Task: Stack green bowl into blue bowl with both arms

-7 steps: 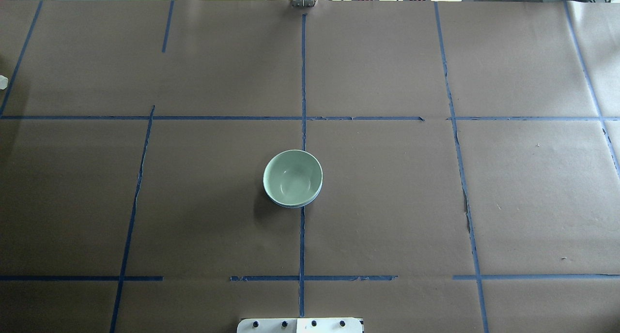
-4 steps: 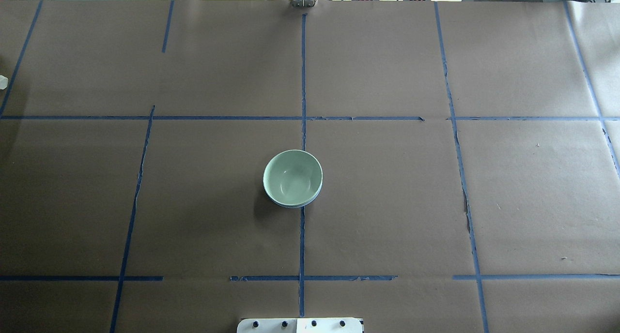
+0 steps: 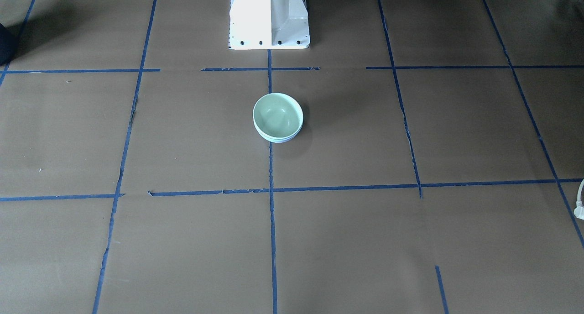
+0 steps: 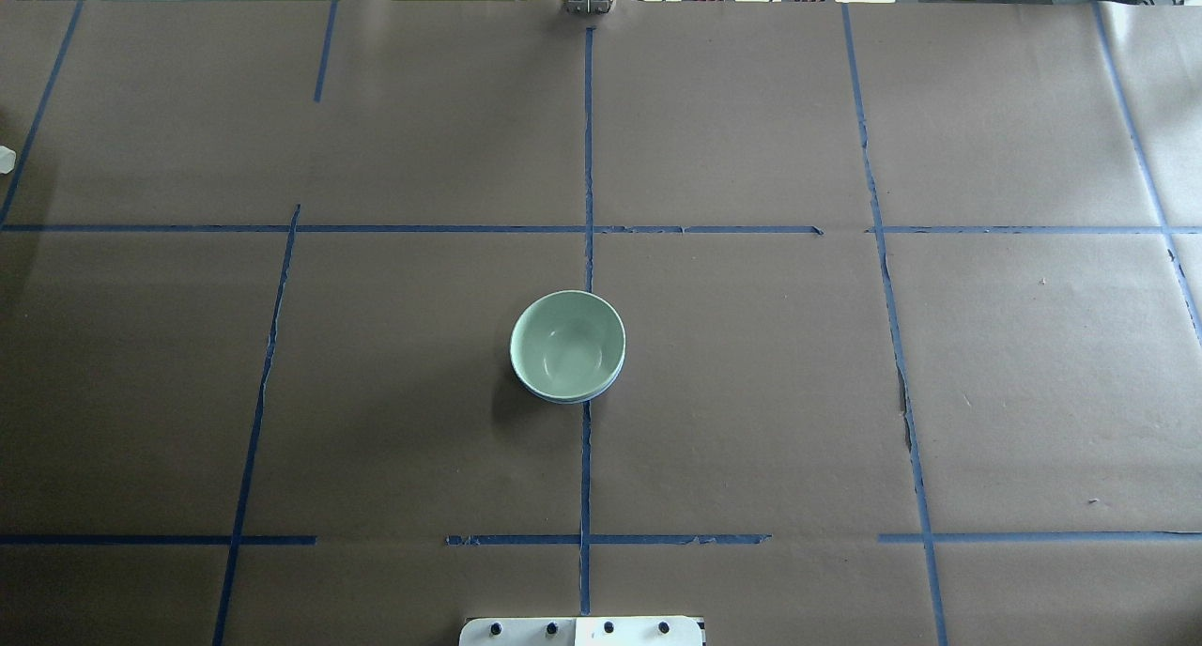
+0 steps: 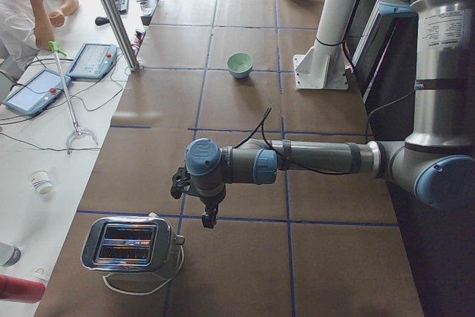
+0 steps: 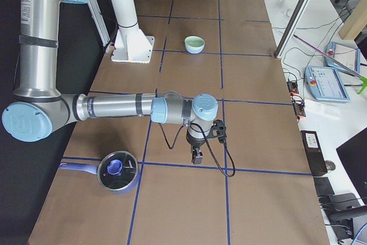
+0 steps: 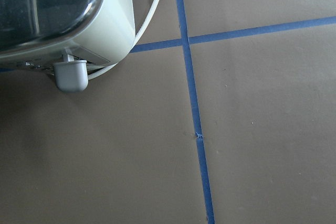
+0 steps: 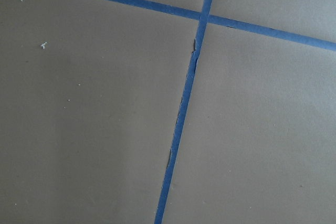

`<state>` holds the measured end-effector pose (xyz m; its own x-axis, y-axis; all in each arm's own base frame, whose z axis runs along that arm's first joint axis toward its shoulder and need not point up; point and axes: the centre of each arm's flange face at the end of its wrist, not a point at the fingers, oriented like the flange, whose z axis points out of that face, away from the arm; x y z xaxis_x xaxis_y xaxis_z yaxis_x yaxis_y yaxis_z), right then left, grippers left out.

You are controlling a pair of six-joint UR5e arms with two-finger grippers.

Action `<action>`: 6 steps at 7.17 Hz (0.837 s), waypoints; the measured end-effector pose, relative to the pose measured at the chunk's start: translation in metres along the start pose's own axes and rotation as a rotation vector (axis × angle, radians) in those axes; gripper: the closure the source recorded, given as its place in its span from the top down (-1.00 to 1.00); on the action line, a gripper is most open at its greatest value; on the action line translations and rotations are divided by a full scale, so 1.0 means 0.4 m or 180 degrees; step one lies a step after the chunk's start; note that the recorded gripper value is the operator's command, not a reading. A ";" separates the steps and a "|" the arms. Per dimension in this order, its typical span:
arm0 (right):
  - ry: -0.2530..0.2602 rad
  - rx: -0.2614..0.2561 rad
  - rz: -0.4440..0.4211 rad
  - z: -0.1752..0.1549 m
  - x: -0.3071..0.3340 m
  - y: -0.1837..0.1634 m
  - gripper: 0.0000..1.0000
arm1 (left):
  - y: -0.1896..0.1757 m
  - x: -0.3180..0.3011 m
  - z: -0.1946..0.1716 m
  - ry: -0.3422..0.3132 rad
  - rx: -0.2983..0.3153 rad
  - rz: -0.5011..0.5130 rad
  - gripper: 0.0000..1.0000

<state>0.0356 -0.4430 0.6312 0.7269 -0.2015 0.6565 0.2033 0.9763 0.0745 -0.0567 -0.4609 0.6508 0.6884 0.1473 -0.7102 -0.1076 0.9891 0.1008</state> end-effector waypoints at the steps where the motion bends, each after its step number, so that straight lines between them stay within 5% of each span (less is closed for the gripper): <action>1: 0.0000 -0.0001 -0.0001 0.000 0.000 0.000 1.00 | 0.000 0.001 0.000 0.0001 0.0001 0.0002 1.00; 6: 0.0000 -0.0001 -0.0004 0.000 -0.002 -0.001 1.00 | -0.003 0.004 -0.003 0.0000 0.0008 0.0010 1.00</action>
<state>0.0350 -0.4431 0.6309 0.7266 -0.2028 0.6564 0.2045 0.9760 0.0752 -0.0565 -0.4618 0.6488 0.6881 0.1504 -0.7098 -0.1080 0.9886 0.1048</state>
